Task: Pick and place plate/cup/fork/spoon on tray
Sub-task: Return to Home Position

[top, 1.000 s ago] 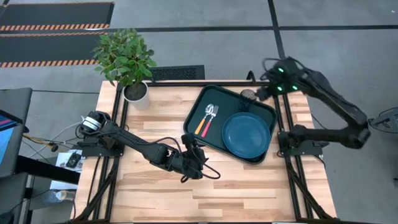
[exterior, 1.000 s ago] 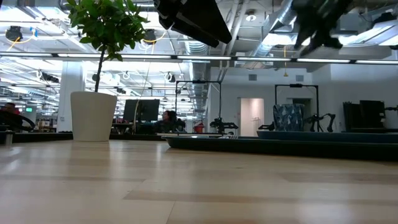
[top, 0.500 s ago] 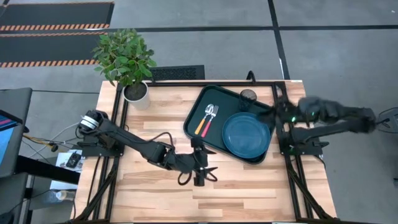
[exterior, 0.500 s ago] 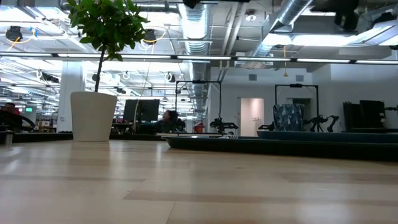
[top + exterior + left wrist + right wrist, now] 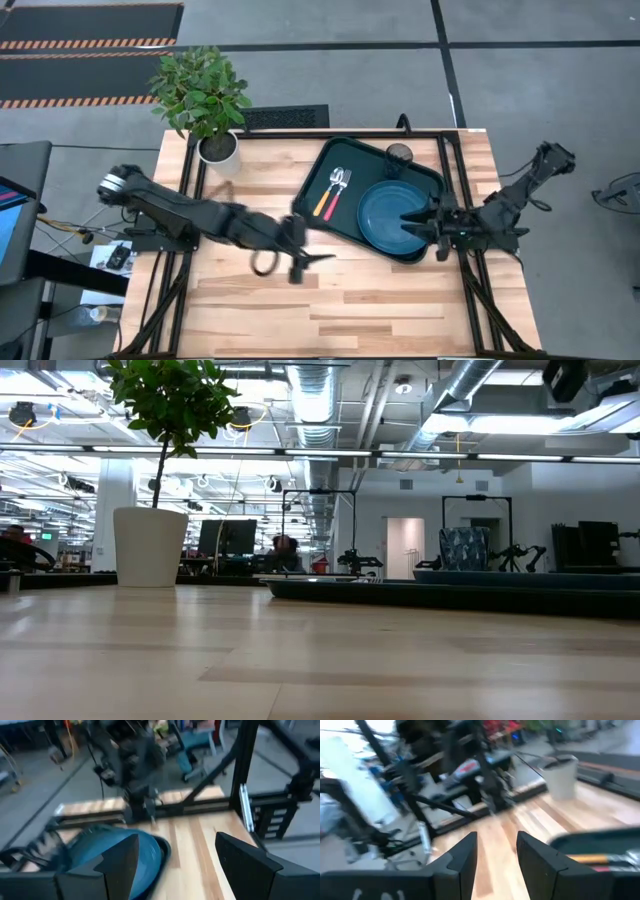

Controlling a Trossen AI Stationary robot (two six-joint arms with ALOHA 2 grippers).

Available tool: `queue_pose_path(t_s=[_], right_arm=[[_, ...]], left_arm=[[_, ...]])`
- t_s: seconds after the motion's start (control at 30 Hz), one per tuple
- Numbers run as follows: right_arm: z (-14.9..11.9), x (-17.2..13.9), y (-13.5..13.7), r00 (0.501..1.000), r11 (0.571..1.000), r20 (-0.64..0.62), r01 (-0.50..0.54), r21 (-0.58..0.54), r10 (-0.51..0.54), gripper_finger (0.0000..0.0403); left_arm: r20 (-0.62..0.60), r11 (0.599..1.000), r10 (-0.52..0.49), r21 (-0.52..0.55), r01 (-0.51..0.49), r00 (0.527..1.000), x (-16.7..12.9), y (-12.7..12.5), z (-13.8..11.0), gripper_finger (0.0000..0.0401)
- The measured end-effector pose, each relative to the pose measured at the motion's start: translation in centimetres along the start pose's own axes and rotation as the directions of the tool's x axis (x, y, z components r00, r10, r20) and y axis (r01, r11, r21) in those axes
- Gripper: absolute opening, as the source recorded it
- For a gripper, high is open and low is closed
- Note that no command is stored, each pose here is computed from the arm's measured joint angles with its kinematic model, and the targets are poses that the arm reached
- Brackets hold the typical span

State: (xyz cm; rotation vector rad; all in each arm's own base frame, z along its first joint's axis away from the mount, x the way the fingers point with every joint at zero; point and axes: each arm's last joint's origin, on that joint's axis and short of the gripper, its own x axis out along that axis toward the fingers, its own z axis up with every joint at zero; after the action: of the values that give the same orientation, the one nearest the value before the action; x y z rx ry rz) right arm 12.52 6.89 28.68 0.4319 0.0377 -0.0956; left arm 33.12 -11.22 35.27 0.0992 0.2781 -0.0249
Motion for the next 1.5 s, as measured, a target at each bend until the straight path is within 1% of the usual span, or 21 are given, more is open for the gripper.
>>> queue_pose_path(t_s=[0.07, 0.13, 0.23, 0.33, 0.4, 0.5, 0.6, 0.67, 0.7, 0.73, 0.83, 0.9, 0.97, 1.03, 1.13, 1.23, 1.33, 1.4, 1.43, 1.47, 1.5], right_arm=[[0.3, -0.3, 0.2, 0.999, 0.999, 0.019, -0.029, -0.015, 0.029, 0.0162], [0.6, -0.7, 0.2, 0.998, 0.998, 0.031, -0.048, -0.035, 0.049, 0.0161], [1.2, -1.3, 0.0, 0.996, 0.996, 0.050, -0.078, -0.033, 0.080, 0.0159], [1.6, -1.7, -0.5, 0.994, 0.995, 0.065, -0.084, -0.049, 0.087, 0.0160], [1.7, -1.7, -0.7, 0.992, 0.995, 0.091, -0.079, -0.054, 0.084, 0.0161], [0.9, -1.3, -1.1, 0.989, 0.990, 0.100, -0.098, -0.096, 0.108, 0.0162], [0.2, -0.7, -1.4, 0.968, 0.970, 0.116, -0.207, -0.128, 0.222, 0.0160], [-0.2, -0.5, -1.8, 0.941, 0.947, 0.148, -0.282, -0.151, 0.304, 0.0159], [-0.3, -0.3, -2.0, 0.932, 0.940, 0.162, -0.300, -0.164, 0.325, 0.0159], [-0.4, -0.2, -2.3, 0.931, 0.938, 0.164, -0.299, -0.175, 0.327, 0.0159], [-0.2, -0.4, -3.6, 0.958, 0.958, 0.149, -0.215, -0.192, 0.245, 0.0161], [1.2, -1.6, -4.2, 0.953, 0.969, 0.212, -0.185, -0.167, 0.218, 0.0162], [2.0, -3.0, -4.9, 0.941, 0.973, 0.267, -0.172, -0.153, 0.208, 0.0161], [1.7, -3.9, -5.5, 0.945, 0.975, 0.258, -0.164, -0.148, 0.199, 0.0160], [-0.1, -4.0, -6.4, 0.948, 0.977, 0.247, -0.173, -0.128, 0.200, 0.0159], [-2.7, -3.6, -7.4, 0.959, 0.982, 0.218, -0.166, -0.091, 0.182, 0.0159], [-5.2, -2.9, -8.5, 0.967, 0.992, 0.222, -0.119, -0.049, 0.127, 0.0159], [-6.1, -2.5, -8.9, 0.968, 0.993, 0.221, -0.110, -0.050, 0.118, 0.0159], [-6.5, -2.4, -9.1, 0.969, 0.993, 0.216, -0.107, -0.054, 0.116, 0.0160], [-6.6, -2.3, -9.2, 0.970, 0.993, 0.215, -0.102, -0.055, 0.112, 0.0161], [-6.9, -2.2, -9.3, 0.972, 0.994, 0.212, -0.095, -0.056, 0.105, 0.0161]], left_arm=[[0.043, 1.000, 0.009, -0.009, -0.008, 0.999, -2.2, 1.0, 0.3, 0.0254], [0.117, 0.999, 0.019, -0.044, -0.014, 0.993, -4.4, 2.0, -0.2, 0.0254], [0.231, 0.989, 0.076, -0.138, -0.044, 0.970, -7.8, 3.5, -2.7, 0.0254], [0.316, 0.963, 0.143, -0.262, -0.059, 0.938, -10.3, 4.6, -6.4, 0.0254], [0.355, 0.943, 0.161, -0.329, -0.038, 0.921, -11.4, 5.1, -8.9, 0.0254], [0.395, 0.921, 0.170, -0.389, -0.003, 0.903, -12.6, 5.4, -11.9, 0.0254], [0.420, 0.923, 0.139, -0.382, 0.036, 0.897, -13.2, 5.5, -14.2, 0.0254], [0.440, 0.929, 0.096, -0.363, 0.079, 0.893, -13.4, 5.4, -14.9, 0.0254], [0.447, 0.929, 0.084, -0.359, 0.093, 0.890, -13.6, 5.4, -15.2, 0.0254], [0.448, 0.930, 0.076, -0.355, 0.099, 0.891, -13.7, 5.4, -15.5, 0.0254], [0.451, 0.930, 0.086, -0.357, 0.091, 0.888, -14.1, 5.6, -15.4, 0.0254], [0.481, 0.929, 0.094, -0.357, 0.096, 0.872, -14.6, 6.0, -15.1, 0.0254], [0.476, 0.934, 0.097, -0.346, 0.086, 0.874, -14.9, 6.2, -15.2, 0.0254], [0.458, 0.937, 0.096, -0.341, 0.075, 0.884, -15.1, 6.3, -15.3, 0.0254], [0.425, 0.941, 0.104, -0.334, 0.048, 0.899, -15.0, 6.3, -15.7, 0.0254], [0.433, 0.944, 0.108, -0.328, 0.045, 0.895, -14.9, 6.2, -16.8, 0.0254], [0.447, 0.931, 0.113, -0.359, 0.062, 0.887, -14.7, 6.1, -19.4, 0.0254], [0.469, 0.920, 0.118, -0.384, 0.082, 0.876, -14.9, 6.1, -21.2, 0.0254], [0.462, 0.913, 0.130, -0.401, 0.076, 0.877, -14.9, 6.2, -22.2, 0.0254], [0.452, 0.906, 0.151, -0.420, 0.061, 0.879, -14.8, 6.2, -22.2, 0.0254], [0.417, 0.905, 0.167, -0.425, 0.029, 0.893, -14.7, 6.2, -22.4, 0.0254]])
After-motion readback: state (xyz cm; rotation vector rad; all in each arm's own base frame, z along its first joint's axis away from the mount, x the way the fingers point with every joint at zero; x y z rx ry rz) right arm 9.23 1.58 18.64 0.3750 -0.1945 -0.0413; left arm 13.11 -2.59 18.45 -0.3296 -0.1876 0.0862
